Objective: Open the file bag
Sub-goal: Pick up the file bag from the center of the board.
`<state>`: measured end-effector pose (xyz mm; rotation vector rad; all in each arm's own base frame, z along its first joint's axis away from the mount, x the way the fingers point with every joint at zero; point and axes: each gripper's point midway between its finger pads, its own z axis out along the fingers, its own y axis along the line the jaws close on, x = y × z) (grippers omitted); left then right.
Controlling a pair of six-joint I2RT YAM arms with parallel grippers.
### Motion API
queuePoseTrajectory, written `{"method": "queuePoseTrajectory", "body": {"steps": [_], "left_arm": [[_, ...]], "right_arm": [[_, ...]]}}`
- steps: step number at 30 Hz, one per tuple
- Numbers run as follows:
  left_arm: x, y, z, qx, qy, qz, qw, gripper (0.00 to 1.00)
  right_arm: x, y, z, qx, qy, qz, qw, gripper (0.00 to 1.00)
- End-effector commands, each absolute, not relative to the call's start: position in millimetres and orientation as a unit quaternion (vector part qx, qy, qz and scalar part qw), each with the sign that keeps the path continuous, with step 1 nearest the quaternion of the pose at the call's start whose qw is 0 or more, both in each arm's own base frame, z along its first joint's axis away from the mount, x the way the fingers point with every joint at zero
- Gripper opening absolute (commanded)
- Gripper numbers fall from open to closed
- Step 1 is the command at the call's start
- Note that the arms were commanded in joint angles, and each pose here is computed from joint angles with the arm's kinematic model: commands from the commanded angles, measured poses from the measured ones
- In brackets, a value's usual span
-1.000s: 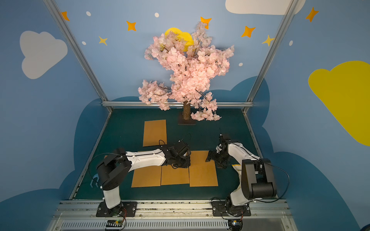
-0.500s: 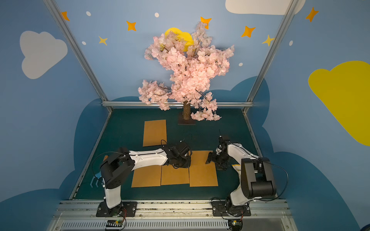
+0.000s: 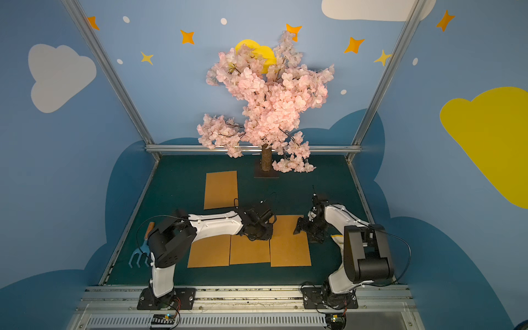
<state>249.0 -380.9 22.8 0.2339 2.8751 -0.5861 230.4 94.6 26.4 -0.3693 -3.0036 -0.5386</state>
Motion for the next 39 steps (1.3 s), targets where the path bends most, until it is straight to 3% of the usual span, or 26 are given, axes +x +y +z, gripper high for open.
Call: {"method": "queuePoseTrajectory", "body": {"steps": [1, 21, 39], "left_arm": [[245.3, -372.7, 7.8, 0.084, 0.979, -0.164, 0.084, 0.11], [240.6, -365.7, -6.7, 0.077, 0.986, -0.133, 0.065, 0.1], [239.2, -361.2, -8.7, 0.071, 0.988, -0.125, 0.062, 0.1]], "right_arm": [[220.9, 102.0, 11.1, -0.112, -0.973, -0.192, 0.059, 0.86], [216.9, 117.5, 7.9, -0.059, -0.975, -0.192, 0.092, 0.85], [221.6, 126.5, 14.9, -0.041, -0.978, -0.192, 0.075, 0.85]]}}
